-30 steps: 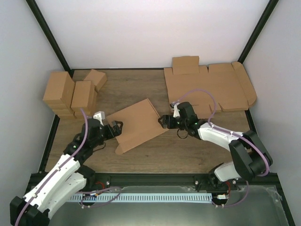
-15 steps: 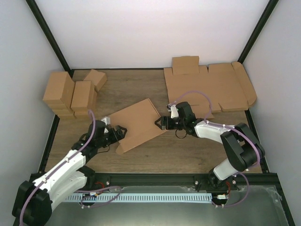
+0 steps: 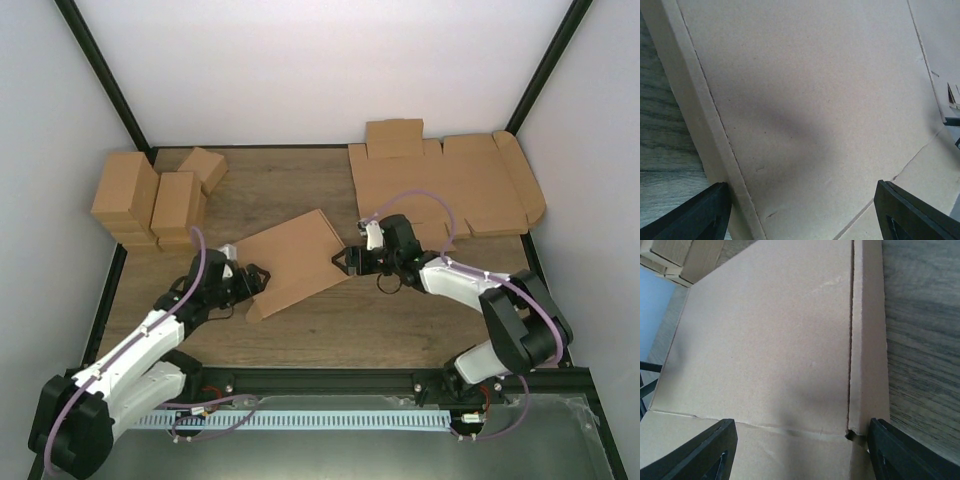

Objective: Fold the paper box

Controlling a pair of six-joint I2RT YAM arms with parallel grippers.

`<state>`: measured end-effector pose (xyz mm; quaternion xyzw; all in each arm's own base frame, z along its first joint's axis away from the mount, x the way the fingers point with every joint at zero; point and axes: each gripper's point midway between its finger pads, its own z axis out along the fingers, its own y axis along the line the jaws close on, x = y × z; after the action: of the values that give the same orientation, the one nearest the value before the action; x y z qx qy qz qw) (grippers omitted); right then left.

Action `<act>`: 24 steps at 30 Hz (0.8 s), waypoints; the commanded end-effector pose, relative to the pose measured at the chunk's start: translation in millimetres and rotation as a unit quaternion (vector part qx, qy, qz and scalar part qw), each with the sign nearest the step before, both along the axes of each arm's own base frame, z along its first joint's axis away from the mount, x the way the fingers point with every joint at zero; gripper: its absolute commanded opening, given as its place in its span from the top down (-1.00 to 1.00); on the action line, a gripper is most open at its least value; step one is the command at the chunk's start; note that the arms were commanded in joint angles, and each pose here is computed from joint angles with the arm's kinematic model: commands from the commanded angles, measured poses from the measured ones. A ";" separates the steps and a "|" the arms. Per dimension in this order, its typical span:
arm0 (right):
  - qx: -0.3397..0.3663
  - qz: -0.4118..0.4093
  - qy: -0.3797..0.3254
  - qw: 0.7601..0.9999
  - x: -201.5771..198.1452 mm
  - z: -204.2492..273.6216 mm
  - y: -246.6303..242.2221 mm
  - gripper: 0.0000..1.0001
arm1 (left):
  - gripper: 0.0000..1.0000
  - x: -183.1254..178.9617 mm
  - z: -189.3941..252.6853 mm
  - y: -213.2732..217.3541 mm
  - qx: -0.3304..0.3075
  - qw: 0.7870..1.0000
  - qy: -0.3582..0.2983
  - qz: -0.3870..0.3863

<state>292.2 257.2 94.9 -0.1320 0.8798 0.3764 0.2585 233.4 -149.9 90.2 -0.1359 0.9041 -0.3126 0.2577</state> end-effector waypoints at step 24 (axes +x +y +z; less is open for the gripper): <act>0.073 0.020 -0.071 0.995 -37.1 171.9 -6.8 -0.45 | -0.69 5.2 103.4 -64.7 -0.125 0.982 0.034 -0.140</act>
<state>276.7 235.3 225.8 -0.1322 0.8481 0.3873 0.3365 238.3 -177.9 143.2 -0.0998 0.9171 -0.3431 0.1769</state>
